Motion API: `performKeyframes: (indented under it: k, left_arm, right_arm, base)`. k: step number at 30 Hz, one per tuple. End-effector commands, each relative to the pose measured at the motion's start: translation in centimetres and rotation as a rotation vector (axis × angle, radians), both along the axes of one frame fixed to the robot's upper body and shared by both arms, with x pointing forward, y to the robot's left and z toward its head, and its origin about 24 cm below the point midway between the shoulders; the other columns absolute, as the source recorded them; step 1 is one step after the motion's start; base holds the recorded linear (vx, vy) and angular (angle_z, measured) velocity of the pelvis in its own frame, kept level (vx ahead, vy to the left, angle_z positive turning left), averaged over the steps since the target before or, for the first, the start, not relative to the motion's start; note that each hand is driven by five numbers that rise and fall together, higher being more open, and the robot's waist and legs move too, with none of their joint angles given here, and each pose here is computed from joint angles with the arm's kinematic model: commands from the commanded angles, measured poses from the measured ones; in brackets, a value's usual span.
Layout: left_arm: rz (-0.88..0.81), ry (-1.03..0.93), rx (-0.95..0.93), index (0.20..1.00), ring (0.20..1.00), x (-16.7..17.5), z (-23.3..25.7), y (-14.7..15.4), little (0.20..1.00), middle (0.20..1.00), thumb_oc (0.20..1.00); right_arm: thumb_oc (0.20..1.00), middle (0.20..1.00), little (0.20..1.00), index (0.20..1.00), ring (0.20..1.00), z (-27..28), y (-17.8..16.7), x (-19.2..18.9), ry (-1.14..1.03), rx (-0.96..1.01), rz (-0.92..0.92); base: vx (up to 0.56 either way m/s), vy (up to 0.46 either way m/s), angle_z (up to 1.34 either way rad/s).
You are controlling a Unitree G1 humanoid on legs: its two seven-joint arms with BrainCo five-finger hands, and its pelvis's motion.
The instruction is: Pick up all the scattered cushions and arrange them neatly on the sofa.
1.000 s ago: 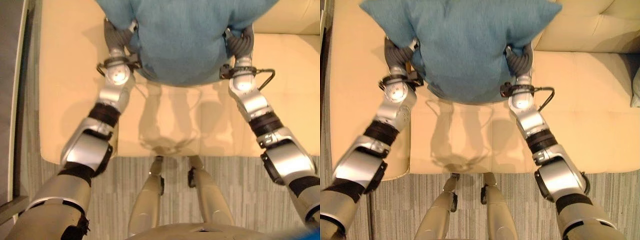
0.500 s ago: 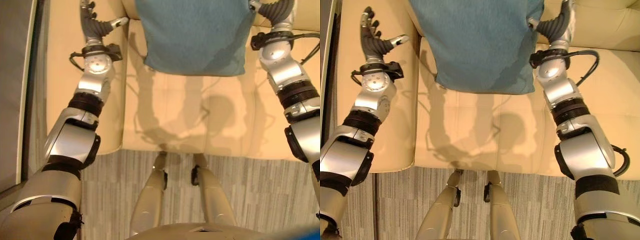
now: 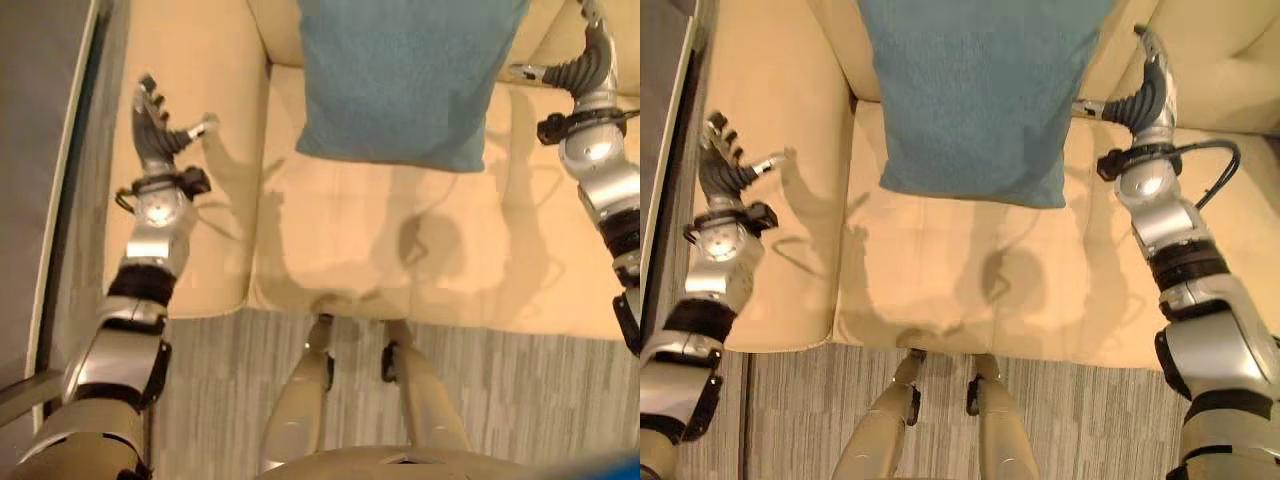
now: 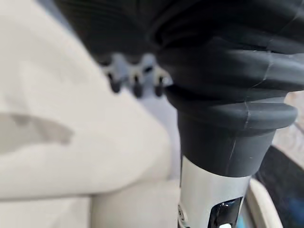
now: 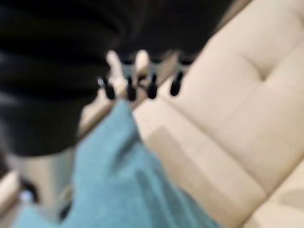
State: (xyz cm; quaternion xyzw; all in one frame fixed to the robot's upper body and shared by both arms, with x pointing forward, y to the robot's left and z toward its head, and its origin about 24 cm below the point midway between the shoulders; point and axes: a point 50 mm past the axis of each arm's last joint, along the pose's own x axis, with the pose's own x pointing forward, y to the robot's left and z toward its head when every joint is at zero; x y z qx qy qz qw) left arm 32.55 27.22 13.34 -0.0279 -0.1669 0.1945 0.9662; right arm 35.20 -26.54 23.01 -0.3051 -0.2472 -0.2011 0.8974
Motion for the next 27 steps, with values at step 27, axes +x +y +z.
performKeyframes:
  k: [27]
  left_arm:
    - [-0.126, 1.319, -0.040, 1.000, 1.000, -21.8, -27.6, -1.1, 1.000, 1.000, 1.000]
  right_arm:
    - [1.000, 1.000, 1.000, 1.000, 1.000, -34.7, -2.1, -19.7, 1.444, 0.132, -0.103]
  base:
    - [-0.06, -0.012, 0.08]
